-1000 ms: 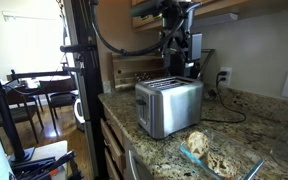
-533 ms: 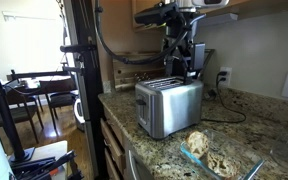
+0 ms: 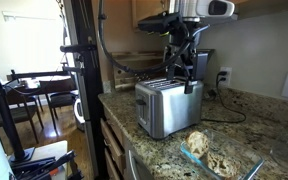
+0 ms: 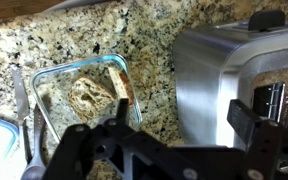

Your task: Put a slice of bread in the right compartment of the toaster

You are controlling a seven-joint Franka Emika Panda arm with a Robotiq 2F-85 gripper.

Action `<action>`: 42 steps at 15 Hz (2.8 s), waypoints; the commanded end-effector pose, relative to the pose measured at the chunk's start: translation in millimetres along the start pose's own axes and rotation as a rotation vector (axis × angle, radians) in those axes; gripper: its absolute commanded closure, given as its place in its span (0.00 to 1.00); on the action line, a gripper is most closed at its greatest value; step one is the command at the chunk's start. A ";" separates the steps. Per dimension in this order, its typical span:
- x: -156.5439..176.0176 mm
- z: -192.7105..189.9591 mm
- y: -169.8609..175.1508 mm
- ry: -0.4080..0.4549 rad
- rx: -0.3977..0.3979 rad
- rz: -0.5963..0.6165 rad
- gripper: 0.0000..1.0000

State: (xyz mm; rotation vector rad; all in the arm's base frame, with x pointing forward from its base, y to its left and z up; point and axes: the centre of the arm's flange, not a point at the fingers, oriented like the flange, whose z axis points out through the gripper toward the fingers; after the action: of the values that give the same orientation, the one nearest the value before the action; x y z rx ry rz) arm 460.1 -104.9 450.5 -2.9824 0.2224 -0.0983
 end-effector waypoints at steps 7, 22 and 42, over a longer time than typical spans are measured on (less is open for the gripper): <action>3.1 19.4 16.2 -0.042 -0.044 0.037 0.00; 7.9 48.5 30.2 -0.102 -0.047 -0.005 0.00; 57.0 79.3 64.5 -0.190 -0.022 -0.157 0.00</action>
State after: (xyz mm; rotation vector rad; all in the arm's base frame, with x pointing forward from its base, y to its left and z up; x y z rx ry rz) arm 508.6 -155.5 364.6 -3.0228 0.0022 0.1310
